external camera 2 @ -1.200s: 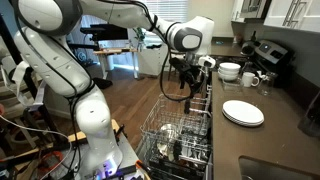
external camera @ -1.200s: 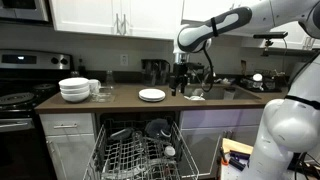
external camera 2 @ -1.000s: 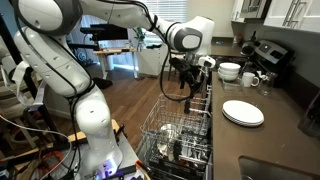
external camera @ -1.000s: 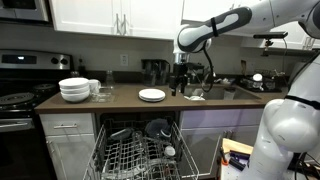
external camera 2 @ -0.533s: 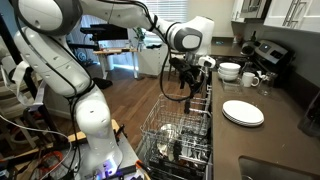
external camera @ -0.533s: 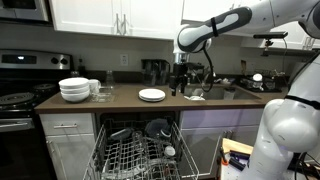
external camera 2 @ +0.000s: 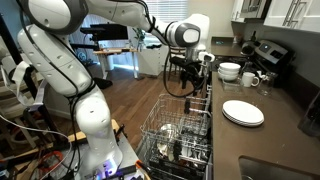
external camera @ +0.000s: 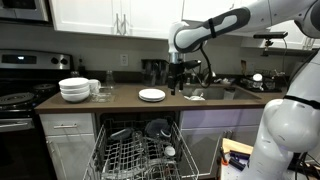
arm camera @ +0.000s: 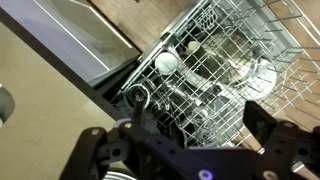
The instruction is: Put one white plate inside the dishwasher
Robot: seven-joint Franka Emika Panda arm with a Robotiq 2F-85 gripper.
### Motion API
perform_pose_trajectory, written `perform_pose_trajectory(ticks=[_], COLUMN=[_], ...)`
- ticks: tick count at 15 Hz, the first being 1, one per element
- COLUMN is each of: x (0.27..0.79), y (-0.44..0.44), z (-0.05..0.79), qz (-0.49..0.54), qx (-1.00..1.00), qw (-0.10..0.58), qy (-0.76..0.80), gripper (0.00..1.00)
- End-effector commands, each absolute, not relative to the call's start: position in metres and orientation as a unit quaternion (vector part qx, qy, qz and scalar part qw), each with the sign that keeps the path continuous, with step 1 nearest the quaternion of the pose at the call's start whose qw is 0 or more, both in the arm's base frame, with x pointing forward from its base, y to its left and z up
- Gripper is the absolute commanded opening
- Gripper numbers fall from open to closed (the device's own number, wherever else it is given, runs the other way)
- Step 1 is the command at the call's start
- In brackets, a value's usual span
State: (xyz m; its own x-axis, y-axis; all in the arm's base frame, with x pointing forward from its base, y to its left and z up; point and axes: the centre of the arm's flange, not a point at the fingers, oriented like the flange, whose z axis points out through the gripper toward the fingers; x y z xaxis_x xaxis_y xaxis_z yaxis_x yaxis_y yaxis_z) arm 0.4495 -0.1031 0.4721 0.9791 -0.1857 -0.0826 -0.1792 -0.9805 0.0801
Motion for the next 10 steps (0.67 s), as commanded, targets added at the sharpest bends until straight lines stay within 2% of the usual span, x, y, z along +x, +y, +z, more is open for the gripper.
perform_pose_trajectory(ticks=[1, 5, 10], x=[0.486, 0.522, 0.569], y=[-0.091, -0.081, -0.092], z=[0.483, 0.487, 0.477], qz=[-0.073, -0.091, -0.094], qx=[0.987, 0.971, 0.952], qw=[0.122, 0.221, 0.290], qy=[-0.079, -0.028, 0.022], gripper=[1.00, 1.00, 1.00])
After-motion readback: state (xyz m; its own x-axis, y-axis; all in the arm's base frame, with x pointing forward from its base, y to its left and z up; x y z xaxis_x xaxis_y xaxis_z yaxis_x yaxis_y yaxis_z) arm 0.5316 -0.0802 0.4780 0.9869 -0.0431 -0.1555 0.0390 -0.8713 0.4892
